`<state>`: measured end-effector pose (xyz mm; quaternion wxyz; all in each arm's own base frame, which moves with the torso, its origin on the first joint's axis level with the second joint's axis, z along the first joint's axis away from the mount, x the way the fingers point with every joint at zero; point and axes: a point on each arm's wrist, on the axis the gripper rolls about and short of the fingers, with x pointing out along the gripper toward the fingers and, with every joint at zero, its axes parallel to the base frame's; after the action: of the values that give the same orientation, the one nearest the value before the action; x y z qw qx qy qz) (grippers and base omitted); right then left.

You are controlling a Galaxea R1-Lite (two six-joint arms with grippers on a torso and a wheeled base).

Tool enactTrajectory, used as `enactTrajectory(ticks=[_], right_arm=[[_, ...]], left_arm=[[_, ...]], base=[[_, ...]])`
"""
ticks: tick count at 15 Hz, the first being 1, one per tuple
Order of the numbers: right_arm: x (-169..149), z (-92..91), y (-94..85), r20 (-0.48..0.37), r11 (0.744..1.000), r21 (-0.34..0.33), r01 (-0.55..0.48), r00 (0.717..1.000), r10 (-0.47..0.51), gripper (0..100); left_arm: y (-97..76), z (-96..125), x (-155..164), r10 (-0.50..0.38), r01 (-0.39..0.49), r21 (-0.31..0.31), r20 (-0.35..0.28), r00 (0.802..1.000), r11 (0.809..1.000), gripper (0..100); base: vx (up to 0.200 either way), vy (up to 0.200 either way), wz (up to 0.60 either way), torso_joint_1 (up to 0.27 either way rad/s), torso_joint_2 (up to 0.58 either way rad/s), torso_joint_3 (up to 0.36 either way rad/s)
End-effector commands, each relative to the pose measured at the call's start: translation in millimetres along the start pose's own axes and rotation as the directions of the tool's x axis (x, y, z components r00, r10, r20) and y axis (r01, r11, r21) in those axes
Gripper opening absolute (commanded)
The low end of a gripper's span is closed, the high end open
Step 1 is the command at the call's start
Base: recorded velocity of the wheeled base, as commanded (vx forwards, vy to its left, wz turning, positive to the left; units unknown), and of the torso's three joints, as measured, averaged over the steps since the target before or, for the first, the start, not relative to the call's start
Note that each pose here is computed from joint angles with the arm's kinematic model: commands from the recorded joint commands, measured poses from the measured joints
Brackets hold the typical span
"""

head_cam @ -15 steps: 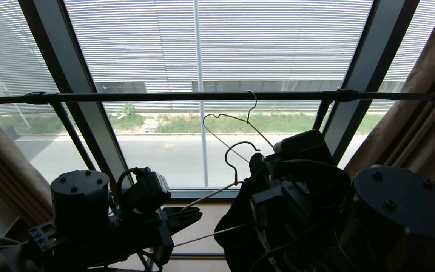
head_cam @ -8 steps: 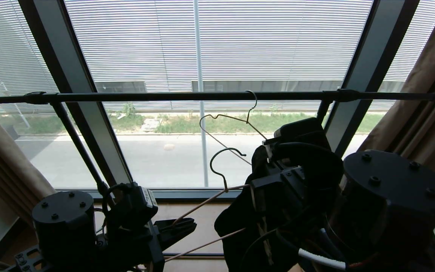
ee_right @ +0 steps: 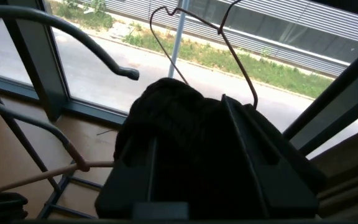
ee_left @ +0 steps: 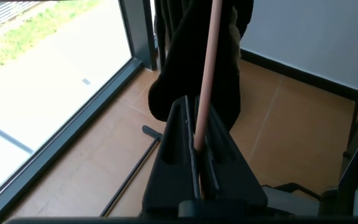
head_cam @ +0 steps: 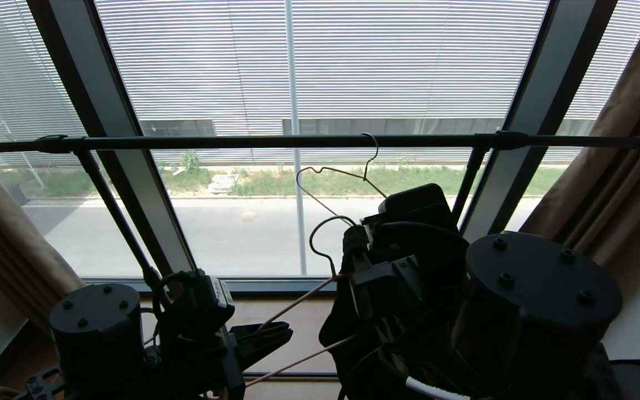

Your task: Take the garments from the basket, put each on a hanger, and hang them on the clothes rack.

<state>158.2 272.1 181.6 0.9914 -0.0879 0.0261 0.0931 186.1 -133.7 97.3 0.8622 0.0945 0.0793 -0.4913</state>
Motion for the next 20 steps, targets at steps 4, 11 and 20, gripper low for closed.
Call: enactTrajectory(ticks=[4, 11, 20], right_arm=[[7, -2.1, -9.9, 0.007, 0.998, 0.033, 0.053, 0.999, -0.053, 100], [4, -7.4, -12.3, -0.004, 0.999, 0.018, 0.051, 0.999, -0.051, 100], [-4, -8.7, -12.1, -0.004, 1.000, 0.005, 0.028, 1.000, -0.028, 100]], left_arm=[[0.1, -5, 1, 0.003, -0.003, -0.016, -0.005, 1.000, 1.000, 0], [3.5, -3, 2, 0.015, -0.015, -0.027, 0.005, 1.000, 1.000, 0], [19.8, -3, 8, 0.067, -0.066, -0.037, 0.030, 0.997, 0.997, 0]], base=[[0.000, 0.000, 0.00, 0.000, 0.00, 0.000], [0.000, 0.000, 0.00, 0.000, 0.00, 0.000], [0.000, 0.000, 0.00, 0.000, 0.00, 0.000]])
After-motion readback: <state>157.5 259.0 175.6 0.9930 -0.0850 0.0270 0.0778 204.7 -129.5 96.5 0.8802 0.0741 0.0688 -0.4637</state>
